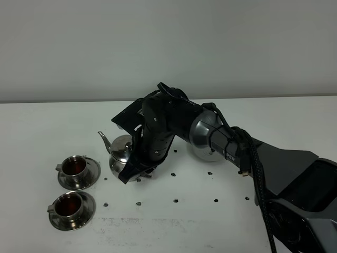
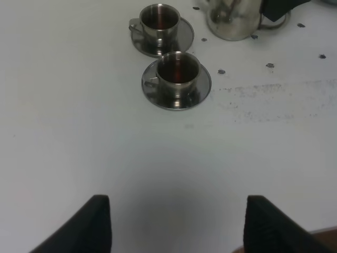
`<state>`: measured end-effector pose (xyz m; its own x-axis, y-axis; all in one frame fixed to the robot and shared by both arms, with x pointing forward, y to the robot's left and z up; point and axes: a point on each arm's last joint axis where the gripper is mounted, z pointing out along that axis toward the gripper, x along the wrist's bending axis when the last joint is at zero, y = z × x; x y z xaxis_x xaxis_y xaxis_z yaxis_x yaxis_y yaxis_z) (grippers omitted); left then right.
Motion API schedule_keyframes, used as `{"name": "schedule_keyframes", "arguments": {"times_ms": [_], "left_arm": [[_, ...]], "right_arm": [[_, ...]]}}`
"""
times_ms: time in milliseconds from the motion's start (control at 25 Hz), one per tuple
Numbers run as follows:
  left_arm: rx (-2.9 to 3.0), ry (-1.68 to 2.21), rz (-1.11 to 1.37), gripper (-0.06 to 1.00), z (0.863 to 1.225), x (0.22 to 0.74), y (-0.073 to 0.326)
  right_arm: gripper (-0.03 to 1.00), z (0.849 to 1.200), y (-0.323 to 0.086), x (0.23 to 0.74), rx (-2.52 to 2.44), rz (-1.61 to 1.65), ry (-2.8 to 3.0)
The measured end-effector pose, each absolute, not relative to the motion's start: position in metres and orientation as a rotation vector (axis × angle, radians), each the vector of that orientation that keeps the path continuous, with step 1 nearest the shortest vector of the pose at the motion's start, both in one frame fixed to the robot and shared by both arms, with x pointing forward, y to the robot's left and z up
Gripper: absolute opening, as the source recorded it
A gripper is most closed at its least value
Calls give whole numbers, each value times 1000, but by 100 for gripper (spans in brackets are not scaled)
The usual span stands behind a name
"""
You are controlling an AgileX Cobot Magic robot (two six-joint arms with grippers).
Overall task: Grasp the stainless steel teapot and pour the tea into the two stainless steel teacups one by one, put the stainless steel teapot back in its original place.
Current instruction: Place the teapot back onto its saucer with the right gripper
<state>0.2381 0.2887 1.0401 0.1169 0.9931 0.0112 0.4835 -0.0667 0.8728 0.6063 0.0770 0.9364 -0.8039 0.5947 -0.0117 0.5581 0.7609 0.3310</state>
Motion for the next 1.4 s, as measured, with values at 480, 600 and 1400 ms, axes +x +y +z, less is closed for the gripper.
{"name": "schedule_keyframes", "arguments": {"times_ms": [480,600,1400], "left_arm": [[1655,1462,870,54,1040,238,289],[1655,1462,870,54,1040,238,289],[1655,1462,870,54,1040,238,289]], "right_arm": [[17,1019,5,633,1089,437,2726],[17,1025,-12,644,1155,456,2700],[17,994,-82,653,1416,488,2596]]}}
